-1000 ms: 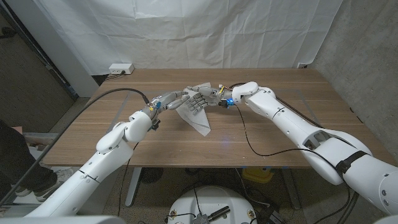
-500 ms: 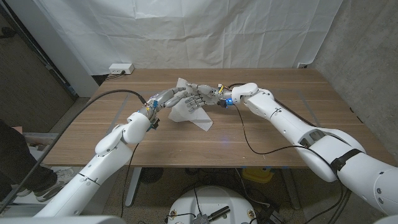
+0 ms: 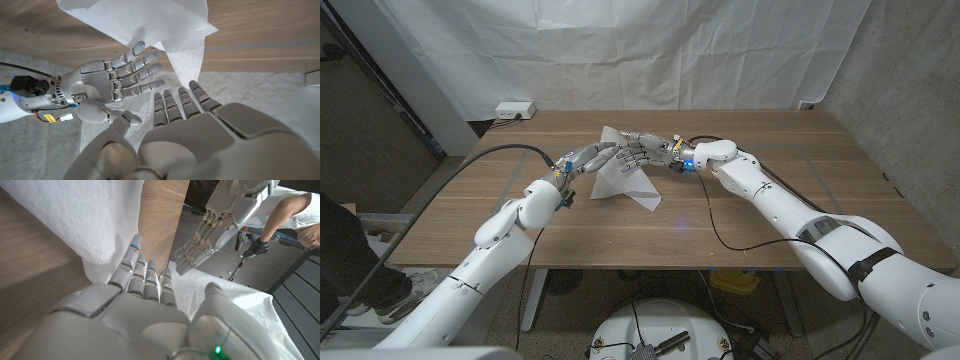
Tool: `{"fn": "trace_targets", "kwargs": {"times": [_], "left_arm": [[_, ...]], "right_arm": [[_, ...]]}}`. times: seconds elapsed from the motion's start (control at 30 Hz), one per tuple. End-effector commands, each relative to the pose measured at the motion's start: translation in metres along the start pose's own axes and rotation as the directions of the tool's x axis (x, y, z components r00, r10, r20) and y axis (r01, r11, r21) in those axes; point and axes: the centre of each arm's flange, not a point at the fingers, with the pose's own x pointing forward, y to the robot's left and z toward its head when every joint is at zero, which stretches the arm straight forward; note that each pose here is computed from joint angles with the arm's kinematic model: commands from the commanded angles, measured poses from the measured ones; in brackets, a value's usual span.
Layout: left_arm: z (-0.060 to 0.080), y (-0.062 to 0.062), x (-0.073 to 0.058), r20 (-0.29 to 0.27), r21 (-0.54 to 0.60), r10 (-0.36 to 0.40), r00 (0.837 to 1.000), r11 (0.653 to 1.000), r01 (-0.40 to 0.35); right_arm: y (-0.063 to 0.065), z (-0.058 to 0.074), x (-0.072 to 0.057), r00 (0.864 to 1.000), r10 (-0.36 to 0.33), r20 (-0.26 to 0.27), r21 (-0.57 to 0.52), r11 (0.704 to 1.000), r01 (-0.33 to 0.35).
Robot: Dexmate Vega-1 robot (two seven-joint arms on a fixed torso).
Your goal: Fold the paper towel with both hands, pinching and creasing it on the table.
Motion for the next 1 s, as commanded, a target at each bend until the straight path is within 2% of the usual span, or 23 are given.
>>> {"fn": "trace_targets", "kwargs": {"times": [0.03, 0.13, 0.23, 0.3, 0.47, 0.63, 0.73, 1.0], "left_arm": [[-0.011, 0.003, 0.004, -0.071, 0.067, 0.01, 0.997, 0.998, -0.005], [-0.014, 0.007, 0.006, -0.086, 0.098, 0.011, 0.996, 0.995, -0.002], [-0.017, 0.012, 0.01, -0.094, 0.132, 0.004, 0.996, 0.991, 0.009], [-0.019, 0.014, 0.014, -0.097, 0.158, -0.014, 0.995, 0.987, 0.029], [-0.022, 0.017, 0.024, -0.102, 0.208, -0.057, 0.993, 0.975, 0.077], [-0.027, 0.02, 0.038, -0.133, 0.237, -0.092, 0.987, 0.964, 0.122], [-0.032, 0.022, 0.046, -0.134, 0.25, -0.119, 0.984, 0.957, 0.15], [-0.03, 0.021, 0.066, -0.072, 0.312, -0.162, 0.984, 0.934, 0.176]], "right_arm": [[-0.002, 0.003, -0.012, 0.986, -0.126, 0.107, -0.036, 0.991, 0.131], [-0.001, 0.002, -0.014, 0.979, -0.149, 0.137, -0.033, 0.987, 0.155], [0.0, -0.001, -0.017, 0.957, -0.21, 0.199, 0.027, 0.978, 0.209], [-0.002, 0.0, -0.02, 0.952, -0.232, 0.202, 0.015, 0.972, 0.233], [-0.003, 0.003, -0.024, 0.959, -0.216, 0.181, -0.033, 0.974, 0.226], [-0.002, 0.001, -0.025, 0.954, -0.219, 0.204, -0.025, 0.973, 0.229], [-0.002, 0.001, -0.028, 0.952, -0.228, 0.205, -0.028, 0.971, 0.239], [-0.003, 0.0, -0.03, 0.948, -0.238, 0.211, -0.028, 0.968, 0.25]]}}
